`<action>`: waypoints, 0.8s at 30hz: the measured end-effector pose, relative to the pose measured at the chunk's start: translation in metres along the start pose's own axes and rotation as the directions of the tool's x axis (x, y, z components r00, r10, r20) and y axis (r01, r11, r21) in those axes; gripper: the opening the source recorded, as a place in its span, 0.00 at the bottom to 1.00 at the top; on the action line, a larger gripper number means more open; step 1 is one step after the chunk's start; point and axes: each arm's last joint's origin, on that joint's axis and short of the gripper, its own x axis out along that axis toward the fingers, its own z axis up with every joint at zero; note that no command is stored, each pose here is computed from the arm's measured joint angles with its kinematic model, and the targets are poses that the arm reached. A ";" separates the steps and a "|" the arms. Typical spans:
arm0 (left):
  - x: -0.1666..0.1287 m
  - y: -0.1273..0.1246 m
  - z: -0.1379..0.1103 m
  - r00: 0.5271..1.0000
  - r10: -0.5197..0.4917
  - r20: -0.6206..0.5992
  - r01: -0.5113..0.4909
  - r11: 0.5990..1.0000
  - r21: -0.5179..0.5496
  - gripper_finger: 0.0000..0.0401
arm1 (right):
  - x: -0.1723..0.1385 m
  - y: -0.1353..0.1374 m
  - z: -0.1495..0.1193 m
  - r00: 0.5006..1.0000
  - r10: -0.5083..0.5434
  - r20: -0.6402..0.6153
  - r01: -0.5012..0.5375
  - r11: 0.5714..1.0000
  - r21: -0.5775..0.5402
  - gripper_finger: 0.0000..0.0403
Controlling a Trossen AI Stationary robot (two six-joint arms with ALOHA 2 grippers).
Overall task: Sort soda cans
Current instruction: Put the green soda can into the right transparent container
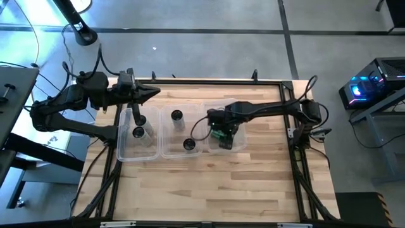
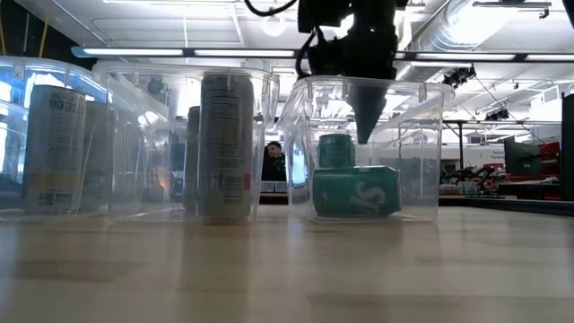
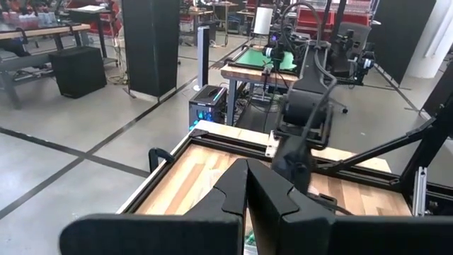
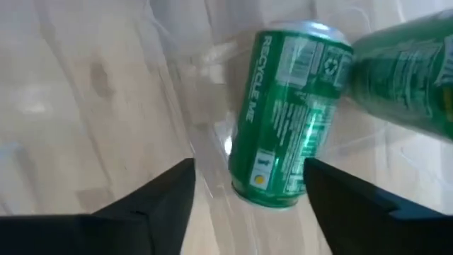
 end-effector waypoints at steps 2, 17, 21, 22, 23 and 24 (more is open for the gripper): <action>0.000 0.000 0.000 1.000 0.000 0.000 0.000 1.000 -0.003 0.00 | 0.000 -0.004 0.002 0.999 0.030 0.010 -0.031 0.999 0.018 0.68; 0.000 0.000 0.000 1.000 0.000 -0.001 0.000 1.000 -0.008 0.00 | 0.064 -0.016 0.019 0.992 -0.050 -0.112 0.061 0.993 0.099 0.71; 0.000 0.000 0.000 1.000 0.000 0.000 0.000 1.000 -0.017 0.00 | 0.090 -0.017 0.022 0.982 -0.084 -0.171 0.107 0.985 0.133 0.71; 0.000 0.000 0.000 1.000 0.000 0.000 0.000 1.000 -0.017 0.00 | 0.090 -0.016 0.022 0.982 -0.084 -0.170 0.107 0.985 0.133 0.71; 0.000 0.000 0.000 1.000 0.000 0.000 0.000 1.000 -0.017 0.00 | 0.090 -0.016 0.022 0.982 -0.082 -0.168 0.106 0.985 0.137 0.71; 0.000 0.000 0.000 1.000 0.000 0.000 0.000 1.000 -0.017 0.00 | 0.090 -0.016 0.022 0.983 -0.081 -0.166 0.105 0.985 0.138 0.71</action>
